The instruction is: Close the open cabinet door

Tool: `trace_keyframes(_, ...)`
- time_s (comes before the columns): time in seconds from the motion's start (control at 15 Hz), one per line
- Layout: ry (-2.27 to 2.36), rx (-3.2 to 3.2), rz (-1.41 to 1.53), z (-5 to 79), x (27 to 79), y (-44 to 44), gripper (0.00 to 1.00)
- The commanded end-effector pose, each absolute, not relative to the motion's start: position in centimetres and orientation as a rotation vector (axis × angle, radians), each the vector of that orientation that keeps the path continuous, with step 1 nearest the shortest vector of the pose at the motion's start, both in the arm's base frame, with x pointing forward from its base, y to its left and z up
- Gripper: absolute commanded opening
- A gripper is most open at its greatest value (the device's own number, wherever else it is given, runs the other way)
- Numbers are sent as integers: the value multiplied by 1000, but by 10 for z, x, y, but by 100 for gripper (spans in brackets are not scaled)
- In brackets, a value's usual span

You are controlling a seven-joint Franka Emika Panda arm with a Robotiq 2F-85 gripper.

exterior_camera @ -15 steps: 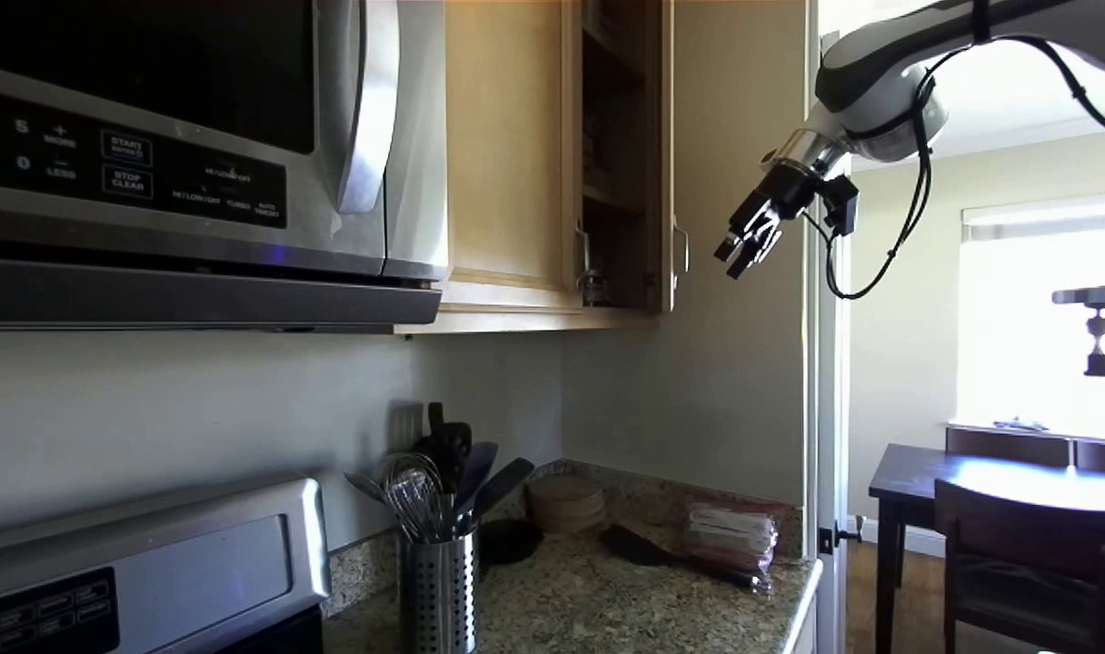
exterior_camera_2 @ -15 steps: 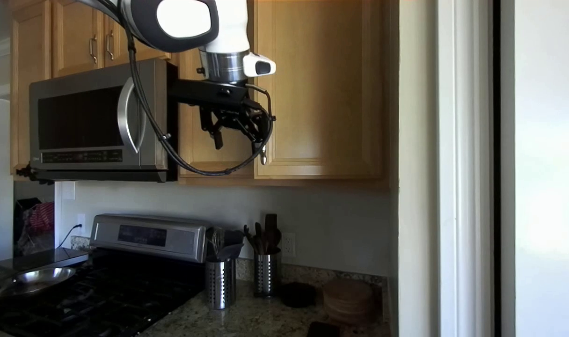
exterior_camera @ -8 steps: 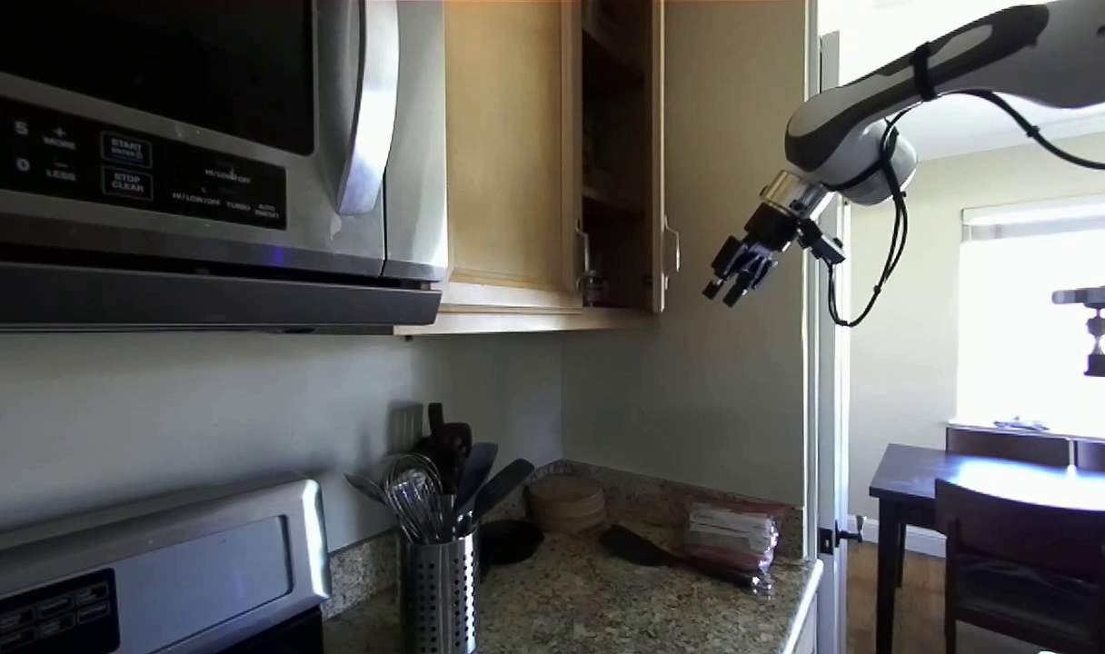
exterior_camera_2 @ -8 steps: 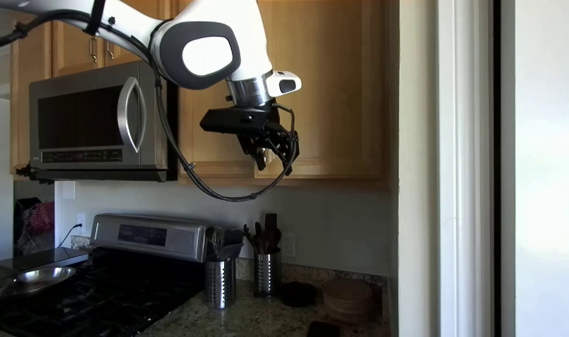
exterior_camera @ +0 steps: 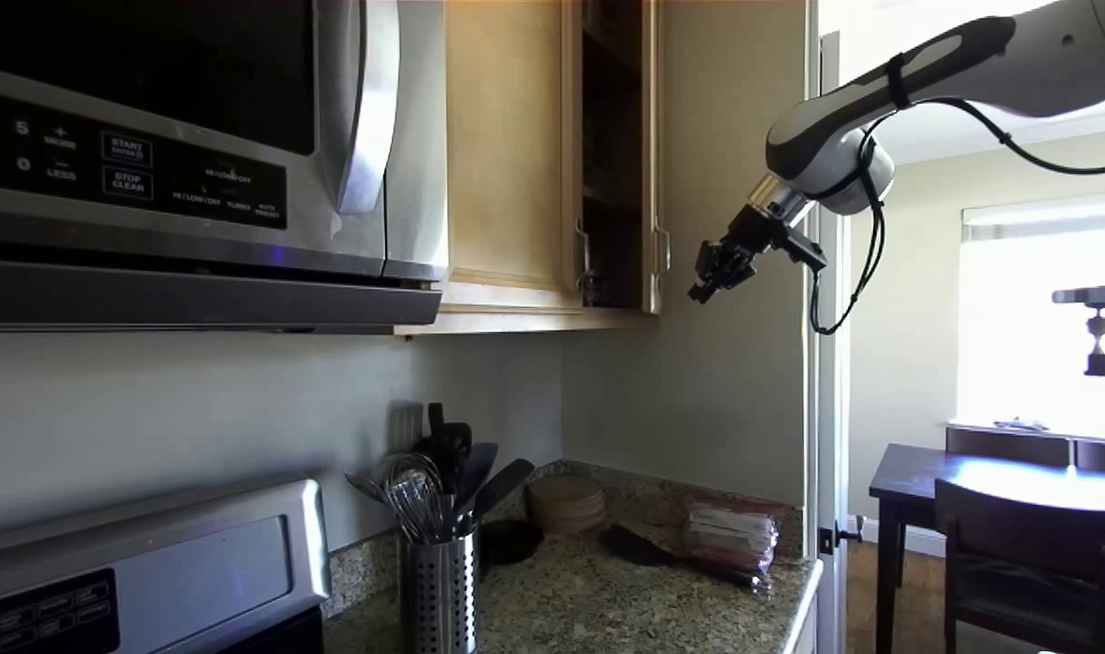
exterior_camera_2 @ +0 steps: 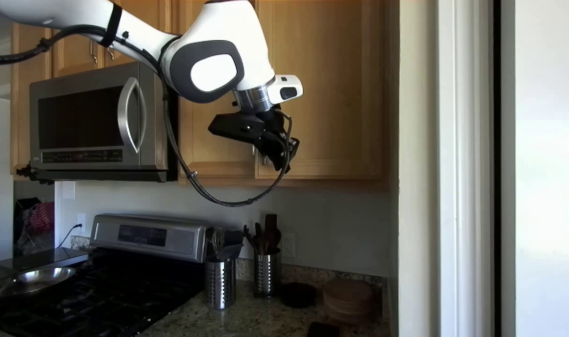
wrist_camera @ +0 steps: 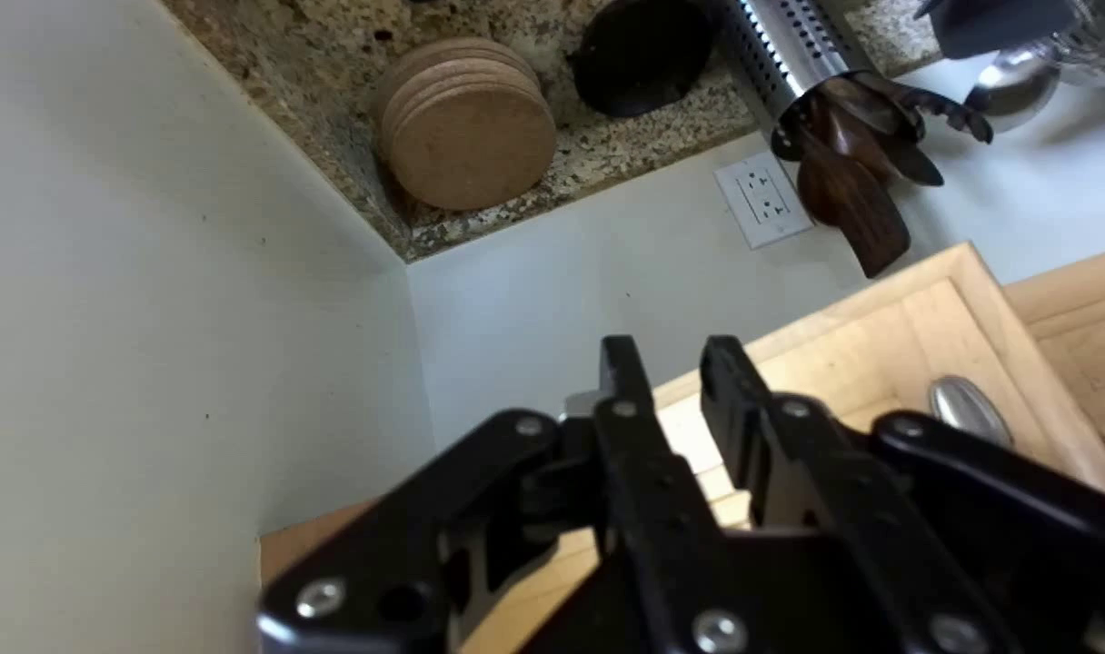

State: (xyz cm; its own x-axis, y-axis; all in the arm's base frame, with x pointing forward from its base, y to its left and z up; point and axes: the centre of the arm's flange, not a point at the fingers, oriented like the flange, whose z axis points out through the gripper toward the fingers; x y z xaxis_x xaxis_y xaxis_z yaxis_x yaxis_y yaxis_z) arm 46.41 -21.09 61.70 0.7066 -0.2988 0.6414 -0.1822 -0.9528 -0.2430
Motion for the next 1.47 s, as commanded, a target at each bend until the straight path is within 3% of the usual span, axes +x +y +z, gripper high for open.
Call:
trace_keyframes(0.0, 464, -2599, -1139, 629, 473, -208, 4)
trace_keyframes(0.13, 481, -2528, -1168, 633, 479, -204, 1)
trace_keyframes(0.33, 488, -2458, -1216, 639, 491, -195, 6)
trace_keyframes(1.4, 457, -2418, -1333, 643, 559, -126, 6)
